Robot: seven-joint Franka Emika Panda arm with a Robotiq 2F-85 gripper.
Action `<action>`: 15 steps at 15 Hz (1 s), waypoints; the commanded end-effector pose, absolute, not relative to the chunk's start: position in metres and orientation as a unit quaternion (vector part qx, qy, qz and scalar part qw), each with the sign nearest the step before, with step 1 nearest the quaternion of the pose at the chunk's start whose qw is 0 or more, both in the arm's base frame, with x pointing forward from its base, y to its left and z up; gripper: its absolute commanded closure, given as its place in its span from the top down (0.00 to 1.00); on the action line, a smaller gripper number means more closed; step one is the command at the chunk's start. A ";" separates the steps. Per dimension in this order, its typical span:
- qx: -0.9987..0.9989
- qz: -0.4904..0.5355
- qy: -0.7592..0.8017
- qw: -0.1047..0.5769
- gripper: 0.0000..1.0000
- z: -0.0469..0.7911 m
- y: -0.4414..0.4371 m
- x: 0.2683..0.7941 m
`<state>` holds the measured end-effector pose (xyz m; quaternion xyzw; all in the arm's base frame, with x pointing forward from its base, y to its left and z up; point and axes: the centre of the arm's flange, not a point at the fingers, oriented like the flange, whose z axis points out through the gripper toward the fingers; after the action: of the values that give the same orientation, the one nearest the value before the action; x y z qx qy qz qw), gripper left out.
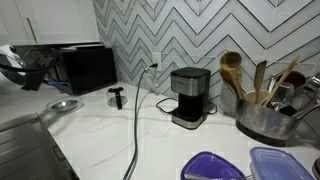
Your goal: Put the blue packet in the silver plate in the lunchbox on the left
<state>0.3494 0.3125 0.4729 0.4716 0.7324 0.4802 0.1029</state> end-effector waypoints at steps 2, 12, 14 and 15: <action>0.471 0.481 0.732 0.103 0.00 0.474 0.312 0.350; 0.405 0.503 0.761 0.058 0.00 0.433 0.314 0.351; 0.405 0.492 0.768 0.065 0.00 0.426 0.307 0.357; 0.405 0.486 0.771 0.065 0.00 0.423 0.304 0.360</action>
<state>0.3478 0.3160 0.4273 0.4129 0.7617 0.4952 0.0646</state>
